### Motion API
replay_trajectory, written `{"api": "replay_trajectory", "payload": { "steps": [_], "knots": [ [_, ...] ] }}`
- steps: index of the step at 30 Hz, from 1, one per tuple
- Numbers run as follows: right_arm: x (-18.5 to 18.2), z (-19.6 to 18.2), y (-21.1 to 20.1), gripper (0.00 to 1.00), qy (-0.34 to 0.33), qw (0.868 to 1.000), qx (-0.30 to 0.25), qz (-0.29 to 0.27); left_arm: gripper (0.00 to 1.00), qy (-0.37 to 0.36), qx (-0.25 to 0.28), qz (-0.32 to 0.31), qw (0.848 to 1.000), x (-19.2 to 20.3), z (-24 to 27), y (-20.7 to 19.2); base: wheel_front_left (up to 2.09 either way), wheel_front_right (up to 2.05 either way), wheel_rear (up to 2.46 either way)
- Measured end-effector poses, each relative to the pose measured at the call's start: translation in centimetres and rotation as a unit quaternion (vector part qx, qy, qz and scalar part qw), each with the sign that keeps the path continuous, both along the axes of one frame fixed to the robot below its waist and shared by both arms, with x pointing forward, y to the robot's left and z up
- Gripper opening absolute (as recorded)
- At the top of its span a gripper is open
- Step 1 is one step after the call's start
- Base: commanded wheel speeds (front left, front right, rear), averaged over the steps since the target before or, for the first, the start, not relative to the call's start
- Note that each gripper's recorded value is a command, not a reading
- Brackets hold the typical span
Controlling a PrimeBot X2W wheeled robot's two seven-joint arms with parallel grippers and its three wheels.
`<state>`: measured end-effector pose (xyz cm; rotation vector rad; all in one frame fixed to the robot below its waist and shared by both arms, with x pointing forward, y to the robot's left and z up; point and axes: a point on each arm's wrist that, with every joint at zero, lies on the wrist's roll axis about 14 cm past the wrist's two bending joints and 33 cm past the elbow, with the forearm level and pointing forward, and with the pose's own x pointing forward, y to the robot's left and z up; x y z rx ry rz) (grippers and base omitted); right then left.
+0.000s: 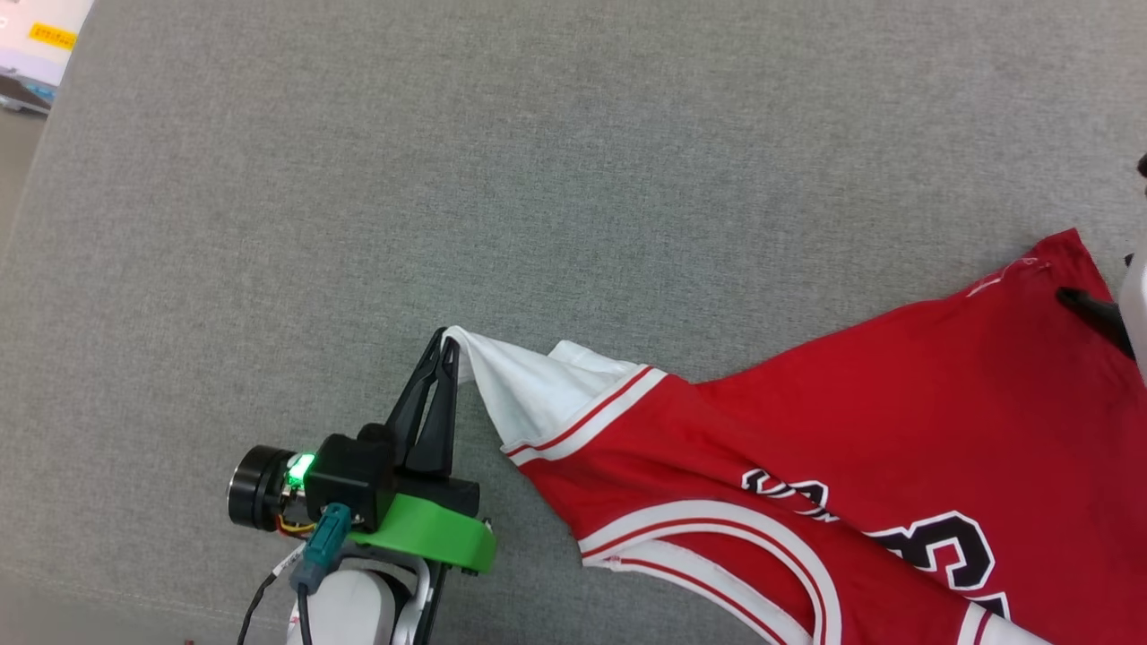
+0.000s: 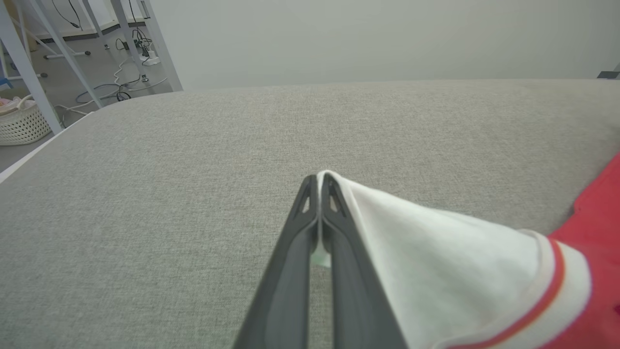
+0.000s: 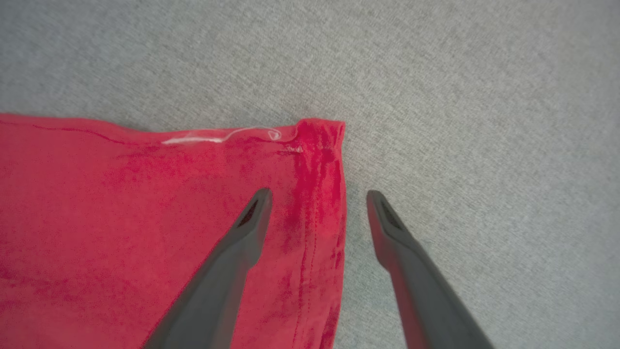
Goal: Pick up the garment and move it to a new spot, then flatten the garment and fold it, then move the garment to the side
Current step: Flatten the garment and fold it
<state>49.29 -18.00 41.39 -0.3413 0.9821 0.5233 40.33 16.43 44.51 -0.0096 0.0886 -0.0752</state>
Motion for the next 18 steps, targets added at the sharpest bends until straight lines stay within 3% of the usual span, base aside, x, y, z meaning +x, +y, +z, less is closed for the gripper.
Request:
{"api": "replay_trajectory", "payload": {
  "steps": [6,10,12,13,18],
  "knots": [
    [-1.0,-5.2,0.0,1.0,0.065,0.997,-0.04,0.02,0.0,0.007,0.002,0.004,1.0,0.5,-0.6,0.2,0.0,0.0,0.0],
    [-1.2,-6.4,0.1,1.0,0.082,0.995,-0.04,0.028,0.0,0.011,0.002,0.005,1.0,0.5,-0.9,0.3,0.0,0.0,0.0],
    [-1.2,-6.4,0.1,0.15,0.081,0.996,-0.03,0.024,0.0,0.01,0.002,0.006,1.0,0.5,-0.9,0.3,0.0,0.0,0.0],
    [-1.2,-6.3,0.0,0.0,0.078,0.996,-0.026,0.022,0.0,0.01,0.002,0.006,1.0,0.5,-0.8,0.3,0.0,0.0,0.0],
    [-0.7,-4.9,0.5,0.0,0.036,0.999,0.003,0.016,0.0,0.001,0.002,0.002,1.0,0.5,-0.2,0.1,0.0,0.0,0.0]
  ]
}}
